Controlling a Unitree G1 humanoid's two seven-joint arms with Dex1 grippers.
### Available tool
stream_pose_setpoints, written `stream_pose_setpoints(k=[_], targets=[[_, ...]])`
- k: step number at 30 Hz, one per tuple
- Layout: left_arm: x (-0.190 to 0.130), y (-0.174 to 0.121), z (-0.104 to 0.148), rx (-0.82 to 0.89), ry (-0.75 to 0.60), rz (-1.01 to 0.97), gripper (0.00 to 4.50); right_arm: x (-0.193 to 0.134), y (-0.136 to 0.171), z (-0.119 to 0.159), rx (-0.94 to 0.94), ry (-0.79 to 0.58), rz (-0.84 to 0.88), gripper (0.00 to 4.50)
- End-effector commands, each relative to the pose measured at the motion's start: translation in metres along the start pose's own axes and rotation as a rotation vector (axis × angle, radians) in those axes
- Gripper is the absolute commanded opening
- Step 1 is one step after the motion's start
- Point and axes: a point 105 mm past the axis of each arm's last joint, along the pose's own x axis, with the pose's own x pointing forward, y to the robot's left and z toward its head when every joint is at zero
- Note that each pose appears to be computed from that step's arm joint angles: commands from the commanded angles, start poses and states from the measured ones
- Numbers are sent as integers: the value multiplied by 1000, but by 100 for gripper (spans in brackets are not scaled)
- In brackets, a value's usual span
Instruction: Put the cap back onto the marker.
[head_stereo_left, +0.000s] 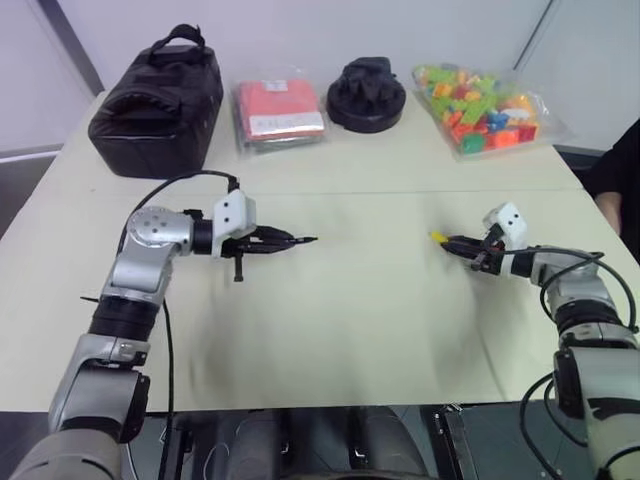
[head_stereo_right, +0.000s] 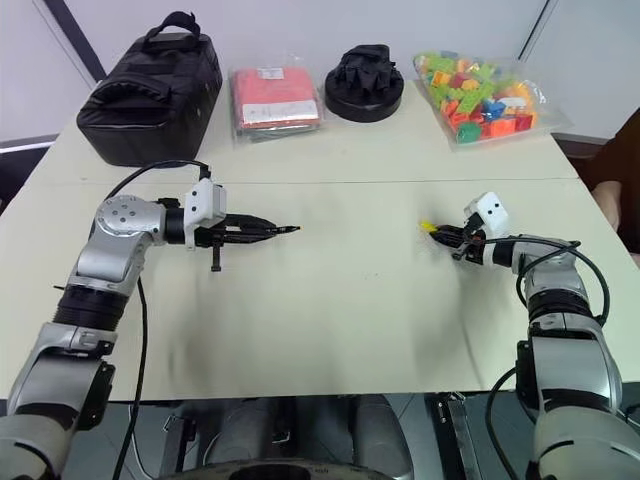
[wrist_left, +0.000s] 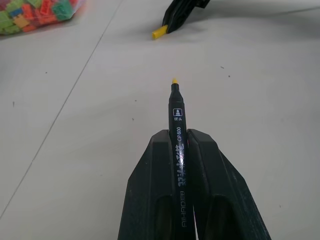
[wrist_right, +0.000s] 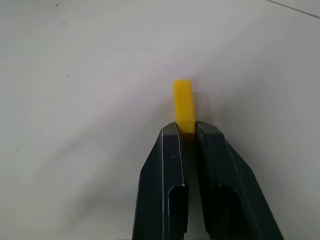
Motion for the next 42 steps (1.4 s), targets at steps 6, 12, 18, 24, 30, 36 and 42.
stream_pose_setpoints(k=[6,12,18,24,30,36,42], targets=[[-4,3,7,27,-12,19,0,4,2,2,-33,6,11,4],[-3,6,6,33,-15,31,0,2,3,17,-109,-27,28,4],[-2,9,4,35,-18,41,0,-3,16,56,-223,-126,100,4],[6,14,7,82,-32,43,0,-5,62,84,-305,-163,247,4],[28,25,35,125,-162,54,0,-3,102,106,-331,-202,350,4],[47,20,43,143,-197,-5,0,-1,113,114,-358,-214,366,4],[53,17,42,144,-194,-34,0,-1,114,114,-358,-216,362,4]])
